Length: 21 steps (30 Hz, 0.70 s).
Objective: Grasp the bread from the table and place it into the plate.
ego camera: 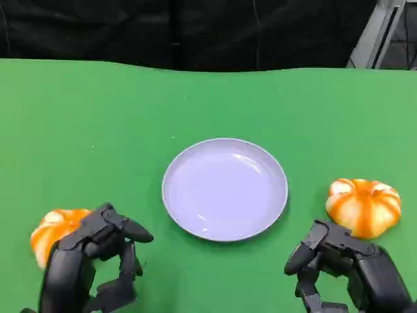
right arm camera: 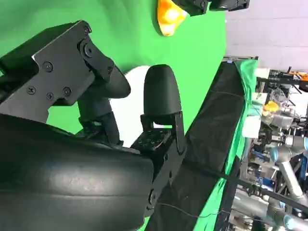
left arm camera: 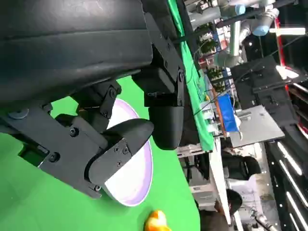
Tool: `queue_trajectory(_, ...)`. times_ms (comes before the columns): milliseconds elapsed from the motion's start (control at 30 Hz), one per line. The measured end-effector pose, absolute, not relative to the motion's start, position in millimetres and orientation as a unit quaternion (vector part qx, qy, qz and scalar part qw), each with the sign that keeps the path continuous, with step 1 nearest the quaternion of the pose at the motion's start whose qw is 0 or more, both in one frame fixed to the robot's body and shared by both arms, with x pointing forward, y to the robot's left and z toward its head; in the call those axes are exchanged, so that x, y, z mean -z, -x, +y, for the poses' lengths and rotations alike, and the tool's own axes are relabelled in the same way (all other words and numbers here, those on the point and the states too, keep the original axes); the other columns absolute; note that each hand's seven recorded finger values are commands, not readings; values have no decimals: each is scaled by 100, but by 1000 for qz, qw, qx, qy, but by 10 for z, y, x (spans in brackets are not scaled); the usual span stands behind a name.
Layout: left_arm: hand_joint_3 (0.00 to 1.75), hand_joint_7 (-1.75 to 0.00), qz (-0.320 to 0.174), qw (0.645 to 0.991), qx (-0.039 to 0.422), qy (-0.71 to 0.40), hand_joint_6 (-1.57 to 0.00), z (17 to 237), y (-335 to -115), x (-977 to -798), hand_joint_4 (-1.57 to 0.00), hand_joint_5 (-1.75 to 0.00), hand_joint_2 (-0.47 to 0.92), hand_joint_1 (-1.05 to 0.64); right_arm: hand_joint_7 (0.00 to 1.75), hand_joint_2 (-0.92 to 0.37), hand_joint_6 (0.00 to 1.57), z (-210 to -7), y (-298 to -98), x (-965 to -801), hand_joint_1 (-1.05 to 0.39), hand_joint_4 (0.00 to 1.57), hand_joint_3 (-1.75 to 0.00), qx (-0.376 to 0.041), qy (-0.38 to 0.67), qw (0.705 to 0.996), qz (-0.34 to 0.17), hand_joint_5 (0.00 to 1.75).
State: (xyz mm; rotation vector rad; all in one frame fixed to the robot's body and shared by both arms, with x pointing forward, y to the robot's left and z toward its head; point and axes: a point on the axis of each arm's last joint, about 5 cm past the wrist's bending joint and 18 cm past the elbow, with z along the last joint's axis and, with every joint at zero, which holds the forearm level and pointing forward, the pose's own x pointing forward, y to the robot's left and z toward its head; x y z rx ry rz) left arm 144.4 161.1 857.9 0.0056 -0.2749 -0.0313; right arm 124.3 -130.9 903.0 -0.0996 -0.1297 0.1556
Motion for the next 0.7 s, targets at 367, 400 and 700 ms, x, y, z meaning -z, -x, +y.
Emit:
queue_trajectory(367, 128, -150, -137, 990, 16, -3, -79, 1615, -1445, -8578, -82, -170, 46, -16, 140, -44, 72, -1308, -1243, -9029, 5, 70, -128, -78, 50, 994, -65, 166)
queue_trajectory(400, 128, -150, -137, 990, 15, -3, -79, 1616, -1444, -8578, -82, -170, 46, -15, 140, -44, 72, -1308, -1243, -9028, 5, 71, -128, -78, 51, 994, -65, 166)
queue_trajectory(700, 119, -119, -139, 990, 13, -5, -81, 1628, -1457, -8567, -82, -153, 50, -13, 140, -42, 73, -1308, -1243, -9028, 4, 70, -129, -78, 51, 994, -64, 167)
